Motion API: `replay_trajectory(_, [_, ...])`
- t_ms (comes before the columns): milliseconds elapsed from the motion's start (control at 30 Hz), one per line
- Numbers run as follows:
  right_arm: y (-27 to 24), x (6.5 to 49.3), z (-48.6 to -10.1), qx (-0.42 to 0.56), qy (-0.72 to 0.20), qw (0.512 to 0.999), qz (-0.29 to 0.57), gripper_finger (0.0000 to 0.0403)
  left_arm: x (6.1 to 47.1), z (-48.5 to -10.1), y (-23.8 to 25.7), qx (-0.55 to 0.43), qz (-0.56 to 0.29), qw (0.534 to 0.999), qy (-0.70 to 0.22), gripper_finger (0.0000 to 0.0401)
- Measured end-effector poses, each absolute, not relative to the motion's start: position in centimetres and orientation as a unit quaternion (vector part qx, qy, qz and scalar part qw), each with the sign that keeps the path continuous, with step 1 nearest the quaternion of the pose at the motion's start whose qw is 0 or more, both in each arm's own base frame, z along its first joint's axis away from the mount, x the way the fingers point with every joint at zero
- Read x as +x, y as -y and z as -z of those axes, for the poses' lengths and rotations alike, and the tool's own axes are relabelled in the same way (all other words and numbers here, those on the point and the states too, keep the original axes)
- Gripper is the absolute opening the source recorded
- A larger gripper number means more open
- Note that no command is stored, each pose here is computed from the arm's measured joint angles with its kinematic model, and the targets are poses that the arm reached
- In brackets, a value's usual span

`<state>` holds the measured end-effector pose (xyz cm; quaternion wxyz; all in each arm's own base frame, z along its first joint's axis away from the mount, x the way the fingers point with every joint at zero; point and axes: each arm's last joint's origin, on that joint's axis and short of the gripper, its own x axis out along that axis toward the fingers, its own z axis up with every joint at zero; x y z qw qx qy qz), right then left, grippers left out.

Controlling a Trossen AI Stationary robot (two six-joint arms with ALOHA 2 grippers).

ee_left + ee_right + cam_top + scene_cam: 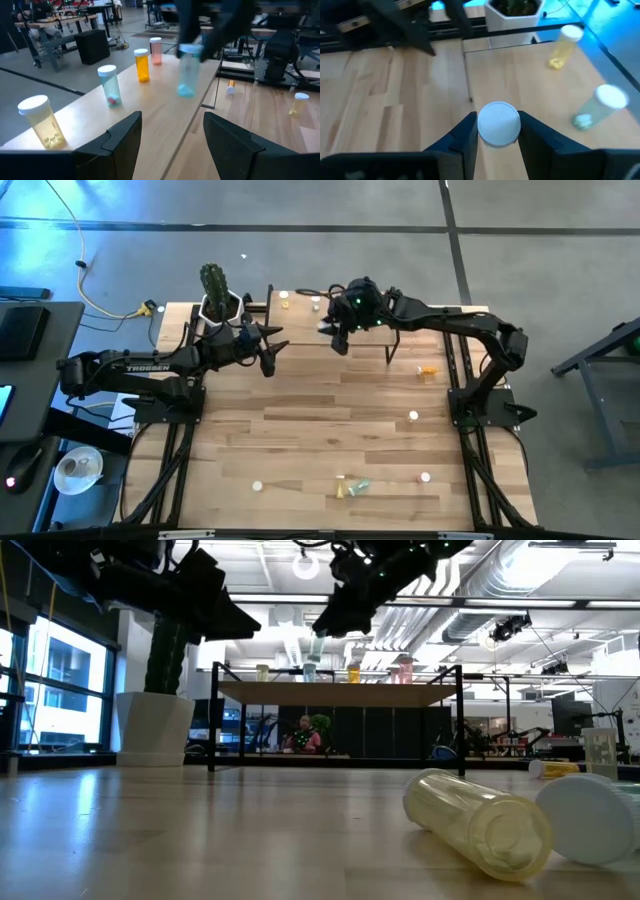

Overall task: Pick and place medicine bottles onto shelf by color
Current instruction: Put the top blue pill bottle on the shelf aligned with the other blue pill bottle

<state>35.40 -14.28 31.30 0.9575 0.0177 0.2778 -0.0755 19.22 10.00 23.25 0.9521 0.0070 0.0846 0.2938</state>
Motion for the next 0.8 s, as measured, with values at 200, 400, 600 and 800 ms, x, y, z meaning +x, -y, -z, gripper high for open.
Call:
replay_trajectory(200, [16.8,36.3,-31.8,0.016,-0.274,0.957,0.097,0.011,19.2,-23.3,-10.0,0.014,-0.293,0.952,-0.085,0.0204])
replay_trajectory(400, [18.6,38.0,-31.1,0.026,-0.298,0.948,0.103,0.011,19.2,-23.3,-10.0,0.014,-0.294,0.952,-0.084,0.0204])
replay_trajectory(600, [19.4,39.1,-31.4,0.03,-0.331,0.938,0.098,0.011,19.2,-23.3,-10.0,0.014,-0.294,0.952,-0.084,0.0205])
replay_trajectory(800, [19.9,39.5,-29.9,0.034,-0.356,0.928,0.106,0.011,19.2,-23.3,-10.0,0.014,-0.294,0.952,-0.085,0.0203])
